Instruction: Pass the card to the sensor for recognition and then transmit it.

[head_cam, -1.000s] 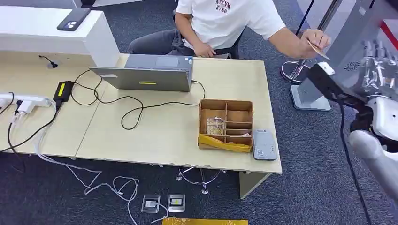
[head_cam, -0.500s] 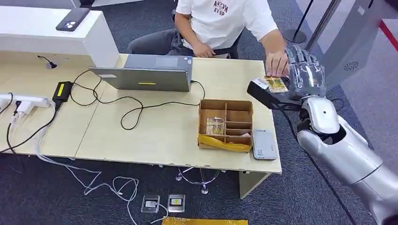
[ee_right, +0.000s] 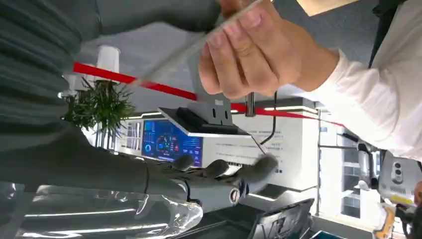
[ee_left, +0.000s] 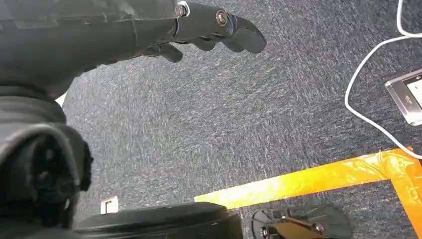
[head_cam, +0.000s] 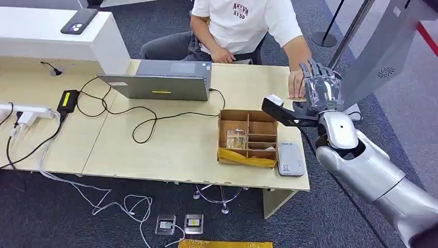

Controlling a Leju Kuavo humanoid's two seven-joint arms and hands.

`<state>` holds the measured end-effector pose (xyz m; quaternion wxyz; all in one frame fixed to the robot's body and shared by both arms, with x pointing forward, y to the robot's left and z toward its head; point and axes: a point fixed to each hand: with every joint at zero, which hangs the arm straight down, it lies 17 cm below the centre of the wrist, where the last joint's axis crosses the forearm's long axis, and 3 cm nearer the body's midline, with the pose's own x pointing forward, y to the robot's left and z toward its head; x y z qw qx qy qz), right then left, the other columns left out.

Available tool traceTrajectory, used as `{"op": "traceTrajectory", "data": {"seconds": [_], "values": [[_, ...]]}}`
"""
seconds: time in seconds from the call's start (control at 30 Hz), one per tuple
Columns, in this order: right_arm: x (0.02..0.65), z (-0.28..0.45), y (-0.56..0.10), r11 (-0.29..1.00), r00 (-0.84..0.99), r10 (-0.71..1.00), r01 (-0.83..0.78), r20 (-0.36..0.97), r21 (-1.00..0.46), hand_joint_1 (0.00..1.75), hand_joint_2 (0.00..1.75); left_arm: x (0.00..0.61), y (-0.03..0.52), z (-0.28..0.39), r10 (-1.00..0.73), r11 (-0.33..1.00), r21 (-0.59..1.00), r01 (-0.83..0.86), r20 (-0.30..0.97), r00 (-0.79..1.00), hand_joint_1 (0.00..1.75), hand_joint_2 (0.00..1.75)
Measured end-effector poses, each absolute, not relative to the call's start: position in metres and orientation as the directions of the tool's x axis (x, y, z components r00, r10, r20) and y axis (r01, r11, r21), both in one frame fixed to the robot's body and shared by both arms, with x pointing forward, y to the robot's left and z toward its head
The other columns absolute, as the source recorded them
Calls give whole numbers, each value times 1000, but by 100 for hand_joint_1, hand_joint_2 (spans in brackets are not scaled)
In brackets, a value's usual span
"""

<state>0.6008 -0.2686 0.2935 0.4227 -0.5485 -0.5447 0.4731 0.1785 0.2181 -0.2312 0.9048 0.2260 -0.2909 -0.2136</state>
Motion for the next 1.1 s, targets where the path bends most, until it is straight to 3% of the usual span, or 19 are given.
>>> {"op": "traceTrajectory", "data": {"seconds": [0.73,1.1], "values": [[603,286,-257,-57,-63,996,183,-70,-981,175,175,177,220,-232,-519,805,535,256,427,741,0,0],[601,280,-253,26,-78,997,180,12,-983,175,175,177,221,-232,-518,805,536,254,426,742,0,0]]}}
